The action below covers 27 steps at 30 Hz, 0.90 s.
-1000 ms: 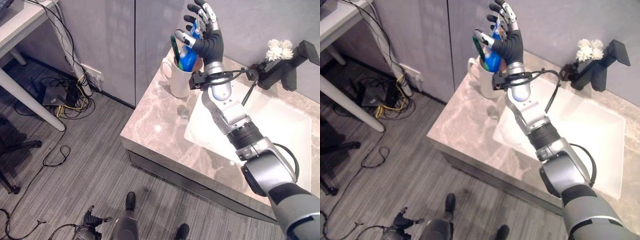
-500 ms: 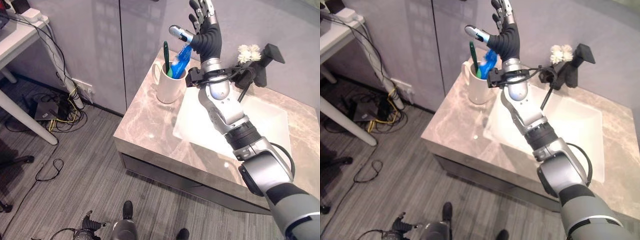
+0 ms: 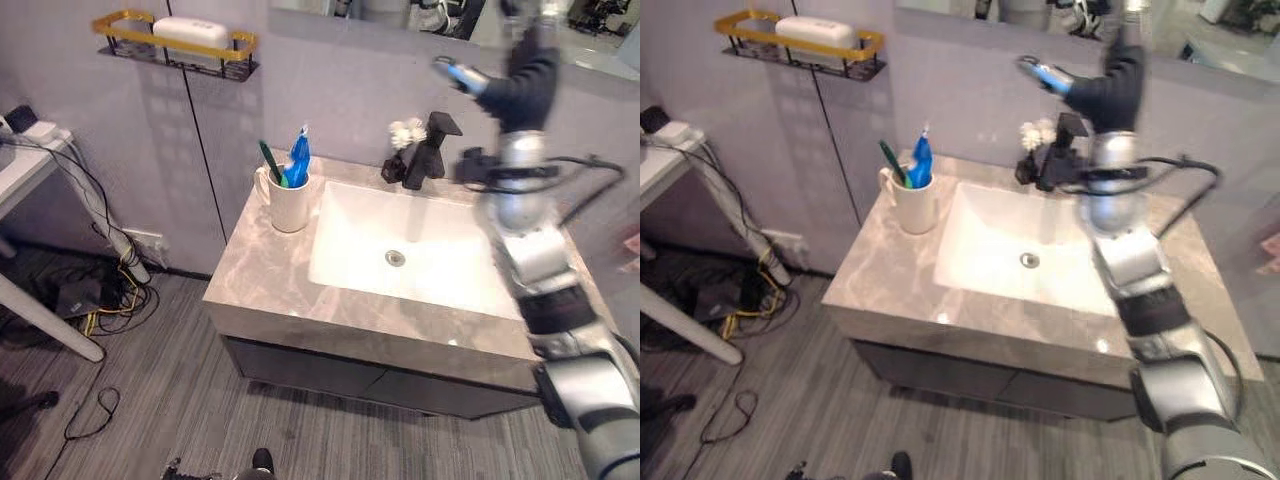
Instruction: Put brush and paste in cup on sink, flatten towel.
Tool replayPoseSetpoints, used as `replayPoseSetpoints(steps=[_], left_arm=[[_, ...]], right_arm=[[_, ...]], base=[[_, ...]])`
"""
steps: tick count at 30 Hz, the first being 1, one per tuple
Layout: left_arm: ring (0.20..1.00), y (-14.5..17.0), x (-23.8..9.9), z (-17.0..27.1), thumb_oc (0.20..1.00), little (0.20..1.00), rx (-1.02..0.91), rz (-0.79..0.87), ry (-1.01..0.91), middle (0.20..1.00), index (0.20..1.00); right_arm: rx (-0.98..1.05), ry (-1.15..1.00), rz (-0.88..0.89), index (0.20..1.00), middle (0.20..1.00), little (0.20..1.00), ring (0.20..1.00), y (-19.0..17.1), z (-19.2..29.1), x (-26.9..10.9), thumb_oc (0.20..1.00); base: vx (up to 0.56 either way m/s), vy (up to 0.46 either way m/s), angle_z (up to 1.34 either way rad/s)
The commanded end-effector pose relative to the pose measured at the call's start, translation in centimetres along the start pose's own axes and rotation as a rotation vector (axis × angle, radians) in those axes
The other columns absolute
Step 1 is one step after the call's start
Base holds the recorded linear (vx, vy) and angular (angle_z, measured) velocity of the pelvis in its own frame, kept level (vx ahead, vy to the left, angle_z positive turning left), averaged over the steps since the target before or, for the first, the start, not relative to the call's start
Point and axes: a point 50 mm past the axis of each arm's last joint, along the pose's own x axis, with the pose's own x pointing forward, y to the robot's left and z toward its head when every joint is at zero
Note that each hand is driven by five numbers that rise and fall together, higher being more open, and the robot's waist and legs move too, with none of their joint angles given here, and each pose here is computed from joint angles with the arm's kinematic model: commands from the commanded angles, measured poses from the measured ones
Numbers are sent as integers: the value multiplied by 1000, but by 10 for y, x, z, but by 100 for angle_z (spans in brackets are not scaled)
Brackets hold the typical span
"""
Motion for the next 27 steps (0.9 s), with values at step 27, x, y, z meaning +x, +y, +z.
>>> replayPoseSetpoints(steps=[27], left_arm=[[1000,-5,1,7,1000,1000,101,-61,-57,1000,1000]], right_arm=[[-545,2071,-354,1000,1000,1000,1000,-111,-71,-456,1000]], base=[[5,95,-5]])
